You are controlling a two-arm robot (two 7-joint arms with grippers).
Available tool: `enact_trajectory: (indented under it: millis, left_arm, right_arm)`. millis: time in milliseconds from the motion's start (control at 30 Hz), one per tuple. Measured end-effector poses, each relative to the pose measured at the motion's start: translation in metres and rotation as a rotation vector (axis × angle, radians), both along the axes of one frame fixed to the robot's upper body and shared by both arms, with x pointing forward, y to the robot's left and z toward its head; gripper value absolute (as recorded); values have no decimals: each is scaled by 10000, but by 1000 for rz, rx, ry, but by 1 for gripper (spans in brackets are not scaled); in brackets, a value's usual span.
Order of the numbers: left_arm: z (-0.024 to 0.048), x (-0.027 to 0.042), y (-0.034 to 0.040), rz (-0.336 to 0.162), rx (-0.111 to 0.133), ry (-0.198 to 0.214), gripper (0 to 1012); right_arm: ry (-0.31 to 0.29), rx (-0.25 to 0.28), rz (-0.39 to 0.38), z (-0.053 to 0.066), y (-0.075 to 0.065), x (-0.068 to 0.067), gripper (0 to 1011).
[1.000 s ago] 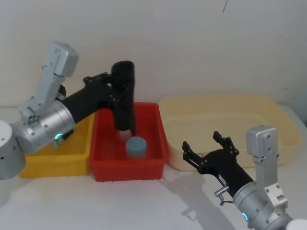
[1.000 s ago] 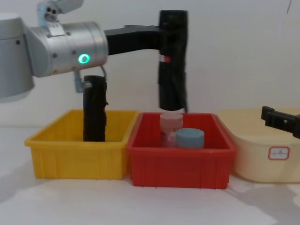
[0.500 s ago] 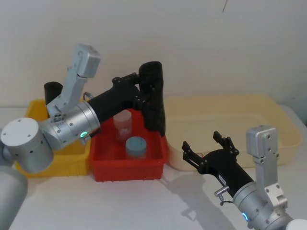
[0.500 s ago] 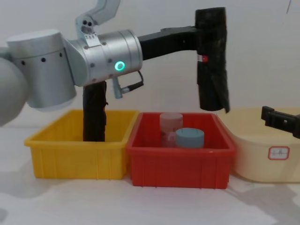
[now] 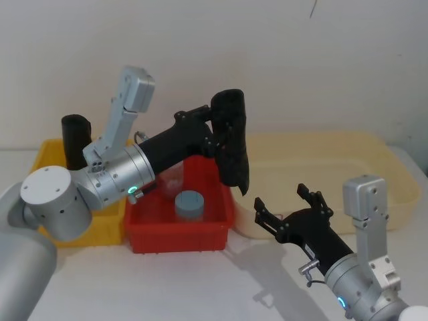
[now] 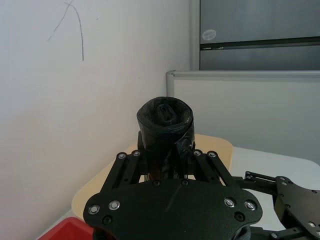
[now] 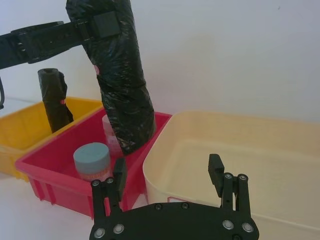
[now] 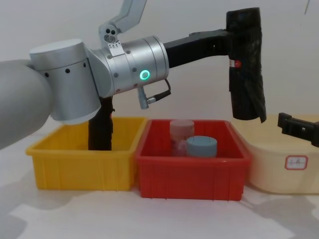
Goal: Pick up the garbage bag with the one hand and transfer it to the other hand.
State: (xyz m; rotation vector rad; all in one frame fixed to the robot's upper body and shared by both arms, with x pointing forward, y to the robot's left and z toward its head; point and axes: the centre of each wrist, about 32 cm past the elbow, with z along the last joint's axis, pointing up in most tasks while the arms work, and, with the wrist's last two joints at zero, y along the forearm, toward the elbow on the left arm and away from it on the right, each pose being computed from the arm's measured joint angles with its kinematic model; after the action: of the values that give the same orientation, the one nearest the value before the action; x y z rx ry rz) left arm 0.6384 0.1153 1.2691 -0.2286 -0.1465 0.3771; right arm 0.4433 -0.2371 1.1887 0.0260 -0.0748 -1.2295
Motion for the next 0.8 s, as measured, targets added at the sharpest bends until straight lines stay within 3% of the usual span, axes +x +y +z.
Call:
enact_trajectory:
  millis: [367, 800]
  left_arm:
    - [-20, 11, -57, -22, -6, 2, 371]
    - [-28, 16, -81, -30, -9, 3, 371]
  right_arm:
    - [-3, 4, 1, -3, 4, -5, 1000]
    - [-46, 2, 45, -11, 59, -35, 1000]
